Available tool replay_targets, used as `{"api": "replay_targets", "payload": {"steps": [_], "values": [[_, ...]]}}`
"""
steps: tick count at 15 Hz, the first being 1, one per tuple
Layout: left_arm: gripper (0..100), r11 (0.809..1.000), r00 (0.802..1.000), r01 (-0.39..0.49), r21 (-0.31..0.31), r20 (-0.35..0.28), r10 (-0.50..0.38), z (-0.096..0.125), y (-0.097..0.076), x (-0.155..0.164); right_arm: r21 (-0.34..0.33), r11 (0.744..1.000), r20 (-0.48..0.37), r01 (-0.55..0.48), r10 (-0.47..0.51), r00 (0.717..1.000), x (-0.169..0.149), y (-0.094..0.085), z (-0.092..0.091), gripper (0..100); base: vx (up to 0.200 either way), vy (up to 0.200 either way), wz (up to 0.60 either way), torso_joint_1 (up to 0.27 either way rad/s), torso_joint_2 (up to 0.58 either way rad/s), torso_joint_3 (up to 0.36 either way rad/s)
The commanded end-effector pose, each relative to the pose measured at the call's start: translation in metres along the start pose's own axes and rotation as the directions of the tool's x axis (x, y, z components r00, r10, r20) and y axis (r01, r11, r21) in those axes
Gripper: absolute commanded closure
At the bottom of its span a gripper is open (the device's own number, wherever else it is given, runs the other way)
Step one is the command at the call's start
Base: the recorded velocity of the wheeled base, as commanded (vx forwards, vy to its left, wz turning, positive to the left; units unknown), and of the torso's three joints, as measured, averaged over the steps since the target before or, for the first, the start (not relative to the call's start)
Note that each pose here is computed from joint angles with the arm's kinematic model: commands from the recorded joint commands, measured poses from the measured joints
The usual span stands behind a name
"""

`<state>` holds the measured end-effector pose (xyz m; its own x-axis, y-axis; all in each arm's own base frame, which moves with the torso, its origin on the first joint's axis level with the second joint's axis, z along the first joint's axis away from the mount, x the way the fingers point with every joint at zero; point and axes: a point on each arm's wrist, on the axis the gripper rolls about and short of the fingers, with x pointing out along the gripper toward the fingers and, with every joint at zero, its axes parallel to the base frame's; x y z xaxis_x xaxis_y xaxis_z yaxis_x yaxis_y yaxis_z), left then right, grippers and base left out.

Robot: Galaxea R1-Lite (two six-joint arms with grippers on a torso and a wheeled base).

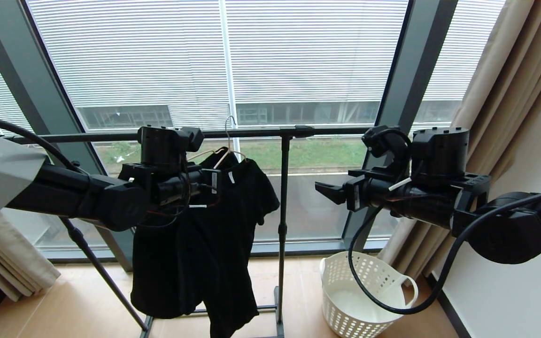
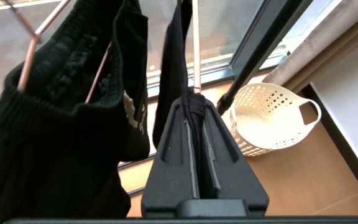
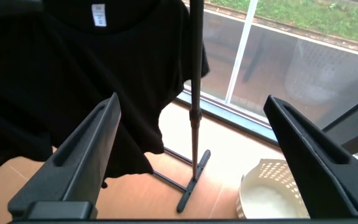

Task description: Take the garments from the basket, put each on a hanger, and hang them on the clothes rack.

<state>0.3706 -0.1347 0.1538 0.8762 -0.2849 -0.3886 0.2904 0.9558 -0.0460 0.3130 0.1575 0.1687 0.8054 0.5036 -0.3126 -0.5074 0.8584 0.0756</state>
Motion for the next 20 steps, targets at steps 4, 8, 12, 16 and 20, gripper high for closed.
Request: {"api": "replay_targets", "payload": {"steps": [4,8,12,16,20], "values": [[100,1.000,1.000,-0.003,-0.019,-0.016,0.002,-0.005,-0.001,0.005,-0.002,1.000,-0.017,0.028,-0.028,0.999,0.006,0.003,-0.006,0,0.000,0.000,0.00,0.000,0.00,0.000],[100,1.000,1.000,-0.002,-0.021,-0.018,0.001,-0.005,-0.001,0.005,-0.006,1.000,-0.022,0.028,-0.028,0.999,0.007,0.003,-0.008,0,0.000,0.000,0.00,0.000,0.00,0.000],[0,1.000,1.000,-0.003,-0.021,-0.019,0.003,-0.006,-0.002,0.003,-0.008,1.000,-0.018,0.020,-0.021,1.000,0.006,0.006,-0.007,0,0.000,0.000,0.00,0.000,0.00,0.000],[0,1.000,1.000,0.001,-0.019,-0.029,-0.001,-0.008,-0.001,-0.011,-0.008,1.000,-0.021,0.022,-0.022,1.000,0.006,0.006,-0.008,0,0.000,0.000,0.00,0.000,0.00,0.000],[0,1.000,0.999,-0.002,-0.016,-0.038,0.001,-0.015,0.000,-0.063,-0.010,0.999,-0.010,0.037,-0.037,0.999,-0.001,0.006,-0.006,0,0.000,0.000,0.00,0.000,0.00,0.000]]}}
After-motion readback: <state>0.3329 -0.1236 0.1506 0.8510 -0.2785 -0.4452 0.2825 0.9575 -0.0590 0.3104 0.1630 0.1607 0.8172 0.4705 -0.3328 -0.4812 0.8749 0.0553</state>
